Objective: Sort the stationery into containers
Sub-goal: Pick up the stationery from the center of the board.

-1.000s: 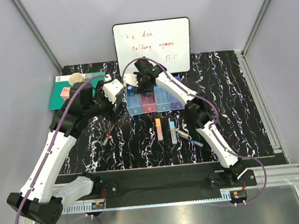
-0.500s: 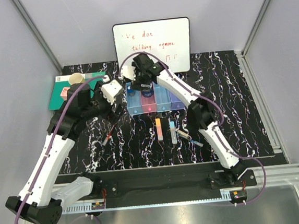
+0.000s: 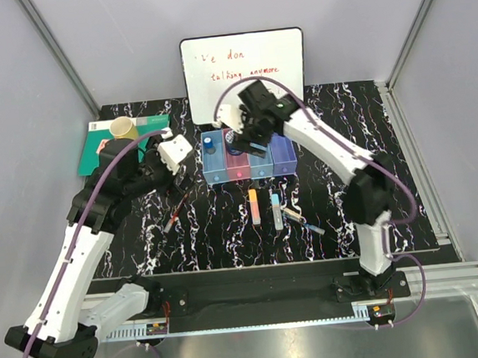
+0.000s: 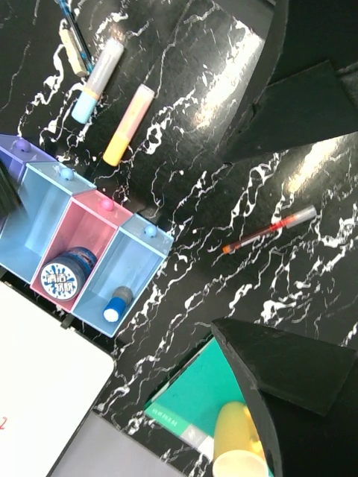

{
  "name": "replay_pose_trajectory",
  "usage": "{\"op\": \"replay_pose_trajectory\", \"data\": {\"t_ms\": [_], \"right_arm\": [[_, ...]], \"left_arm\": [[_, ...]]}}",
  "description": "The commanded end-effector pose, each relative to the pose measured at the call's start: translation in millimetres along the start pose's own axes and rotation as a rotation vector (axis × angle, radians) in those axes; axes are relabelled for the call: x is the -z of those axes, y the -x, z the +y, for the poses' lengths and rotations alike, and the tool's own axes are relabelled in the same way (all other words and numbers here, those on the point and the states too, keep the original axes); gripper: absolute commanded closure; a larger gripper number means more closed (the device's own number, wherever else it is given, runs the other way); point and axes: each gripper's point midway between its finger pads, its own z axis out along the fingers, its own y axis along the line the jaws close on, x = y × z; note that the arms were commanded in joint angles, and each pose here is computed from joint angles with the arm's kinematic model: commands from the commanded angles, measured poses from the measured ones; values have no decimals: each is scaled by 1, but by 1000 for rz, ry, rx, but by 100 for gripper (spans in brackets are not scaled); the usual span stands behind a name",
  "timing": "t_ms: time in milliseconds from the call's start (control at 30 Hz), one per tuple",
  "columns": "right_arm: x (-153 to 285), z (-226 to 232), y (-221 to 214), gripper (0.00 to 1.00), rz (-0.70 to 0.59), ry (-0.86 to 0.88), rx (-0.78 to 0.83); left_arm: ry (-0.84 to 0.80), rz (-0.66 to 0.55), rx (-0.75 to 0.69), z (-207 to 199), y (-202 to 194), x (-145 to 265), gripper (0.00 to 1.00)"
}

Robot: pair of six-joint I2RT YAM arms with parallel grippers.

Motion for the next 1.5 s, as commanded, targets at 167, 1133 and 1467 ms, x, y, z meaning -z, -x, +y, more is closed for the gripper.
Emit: {"op": "replay_pose_trajectory", "data": {"t_ms": [167,1133,1467], "right_arm": [[73,104,-104,31,90,195,-51],[0,164,-149,50,49,259,-277],[-14,168,-165,58,91,261,-298]], "left_arm": [[-29,15,-84,0,-8,-8,7],[-19,55,-85,1,1,-16,7],[-35,59,-78,-2,-1,-19,7]]}}
